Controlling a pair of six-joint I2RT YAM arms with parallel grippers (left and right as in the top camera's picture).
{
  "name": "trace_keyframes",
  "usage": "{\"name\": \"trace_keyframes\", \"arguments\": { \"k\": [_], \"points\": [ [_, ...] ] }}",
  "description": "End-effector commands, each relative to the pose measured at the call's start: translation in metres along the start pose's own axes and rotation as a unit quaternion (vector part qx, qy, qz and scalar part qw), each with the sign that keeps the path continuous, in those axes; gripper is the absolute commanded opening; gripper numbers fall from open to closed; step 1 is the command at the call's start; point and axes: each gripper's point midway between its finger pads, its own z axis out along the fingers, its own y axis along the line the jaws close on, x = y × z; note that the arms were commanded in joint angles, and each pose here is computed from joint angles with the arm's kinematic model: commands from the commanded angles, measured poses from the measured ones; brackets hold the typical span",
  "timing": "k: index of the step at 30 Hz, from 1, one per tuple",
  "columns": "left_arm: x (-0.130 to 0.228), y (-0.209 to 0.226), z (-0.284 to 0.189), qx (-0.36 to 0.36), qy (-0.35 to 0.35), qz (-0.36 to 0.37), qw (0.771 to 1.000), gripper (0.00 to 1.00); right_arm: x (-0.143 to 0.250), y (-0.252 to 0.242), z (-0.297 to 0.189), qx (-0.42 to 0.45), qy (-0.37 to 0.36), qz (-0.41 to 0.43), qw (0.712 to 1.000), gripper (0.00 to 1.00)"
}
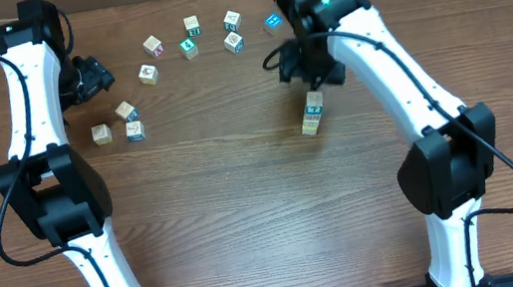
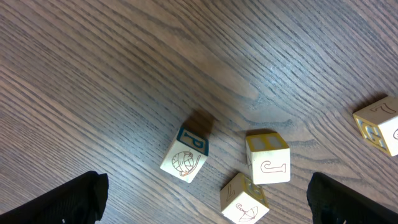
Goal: Form a tower
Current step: 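Open the right gripper and raise it away from the tower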
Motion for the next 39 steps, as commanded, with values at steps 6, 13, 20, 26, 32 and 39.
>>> {"name": "trace_keyframes", "arguments": {
  "k": [6, 13, 20, 26, 32, 39],
  "points": [
    [-0.003, -0.003, 0.0, 0.0, -0.005, 0.013, 1.0, 0.99, -0.011, 0.003, -0.121, -0.055, -0.097, 0.001, 0.994, 0.04],
    [-0.003, -0.003, 0.0, 0.0, -0.005, 0.013, 1.0, 1.0, 0.038, 0.01, -0.159, -0.065, -0.092, -0.023, 0.993, 0.04],
    [-0.003, -0.003, 0.0, 0.0, -0.005, 0.013, 1.0, 1.0, 0.083, 0.019, -0.163, -0.023, -0.112, 0.0, 0.993, 0.04],
    [-0.003, -0.003, 0.0, 0.0, -0.005, 0.013, 1.0, 1.0, 0.116, 0.009, -0.136, 0.013, -0.075, 0.034, 0.997, 0.04],
    [-0.003, -0.003, 0.0, 0.0, -0.005, 0.013, 1.0, 0.99, 0.136, -0.006, -0.102, 0.022, -0.066, 0.062, 0.996, 0.04],
    [-0.003, -0.003, 0.0, 0.0, -0.005, 0.013, 1.0, 1.0, 0.155, -0.016, -0.061, -0.03, -0.069, 0.077, 0.994, 0.03]
  ]
}}
